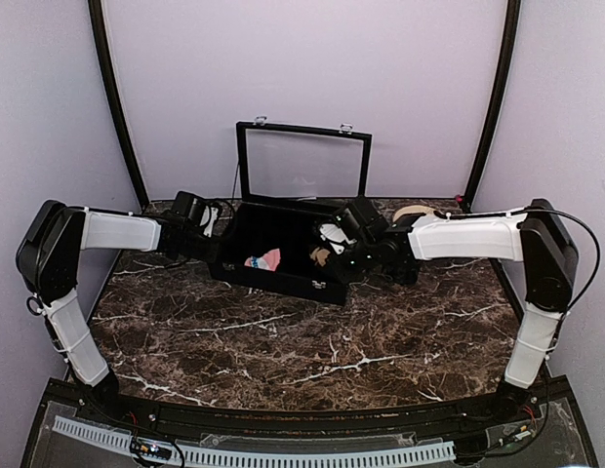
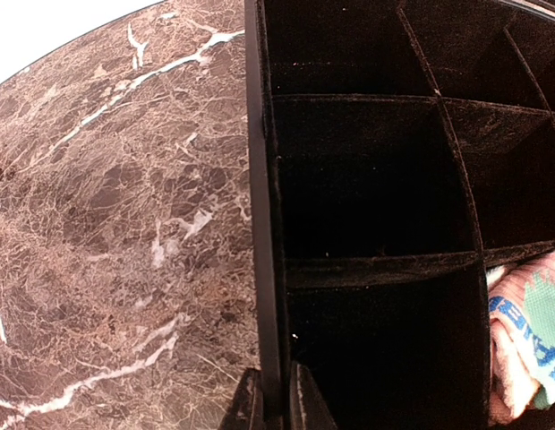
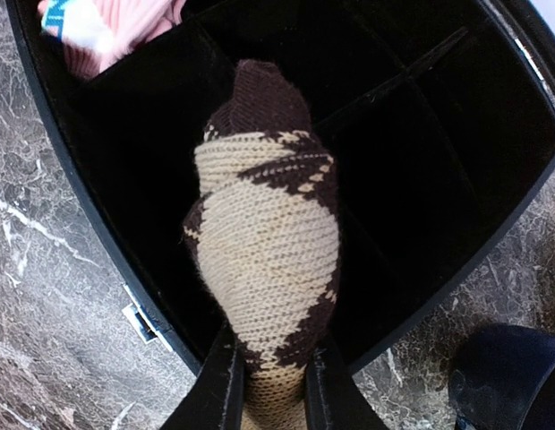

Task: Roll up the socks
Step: Move the storage box to the center of the board, then place the sock in the storage box.

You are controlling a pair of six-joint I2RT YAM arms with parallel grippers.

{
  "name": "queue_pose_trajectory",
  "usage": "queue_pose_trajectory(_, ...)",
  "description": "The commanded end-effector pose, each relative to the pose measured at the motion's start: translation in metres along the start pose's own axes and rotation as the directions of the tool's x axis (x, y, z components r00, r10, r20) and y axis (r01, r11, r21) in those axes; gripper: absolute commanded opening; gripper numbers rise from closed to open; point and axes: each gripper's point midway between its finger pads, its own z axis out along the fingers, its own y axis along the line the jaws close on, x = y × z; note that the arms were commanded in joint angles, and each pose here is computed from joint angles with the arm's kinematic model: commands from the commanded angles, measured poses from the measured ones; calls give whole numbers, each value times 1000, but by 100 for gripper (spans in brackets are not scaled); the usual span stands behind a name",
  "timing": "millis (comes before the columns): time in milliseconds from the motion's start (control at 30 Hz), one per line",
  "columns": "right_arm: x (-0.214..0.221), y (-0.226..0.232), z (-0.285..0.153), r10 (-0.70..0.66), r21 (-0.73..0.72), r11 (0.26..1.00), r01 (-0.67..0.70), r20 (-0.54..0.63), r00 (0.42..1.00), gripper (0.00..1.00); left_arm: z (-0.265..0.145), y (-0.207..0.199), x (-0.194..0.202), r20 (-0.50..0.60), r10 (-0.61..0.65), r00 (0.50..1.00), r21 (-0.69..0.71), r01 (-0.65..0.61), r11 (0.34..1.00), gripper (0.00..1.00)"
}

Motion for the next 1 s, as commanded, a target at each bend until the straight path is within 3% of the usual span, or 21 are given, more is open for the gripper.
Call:
queue_pose_trajectory(0, 5, 8, 7, 3, -18, 1000, -4, -59, 998, 0, -3, 9, 81, -271, 113, 956, -23, -123, 992, 0)
queue_pose_trajectory(600, 26, -5, 32, 93, 40, 995, -86, -258, 962, 0, -11, 5, 69, -230, 87, 969, -7, -91, 996, 0)
queue_pose_trajectory(967, 40, -19, 14, 126, 110, 990, -93, -356, 926, 0, -14, 2, 63, -211, 81, 974, 8, -81, 997, 0)
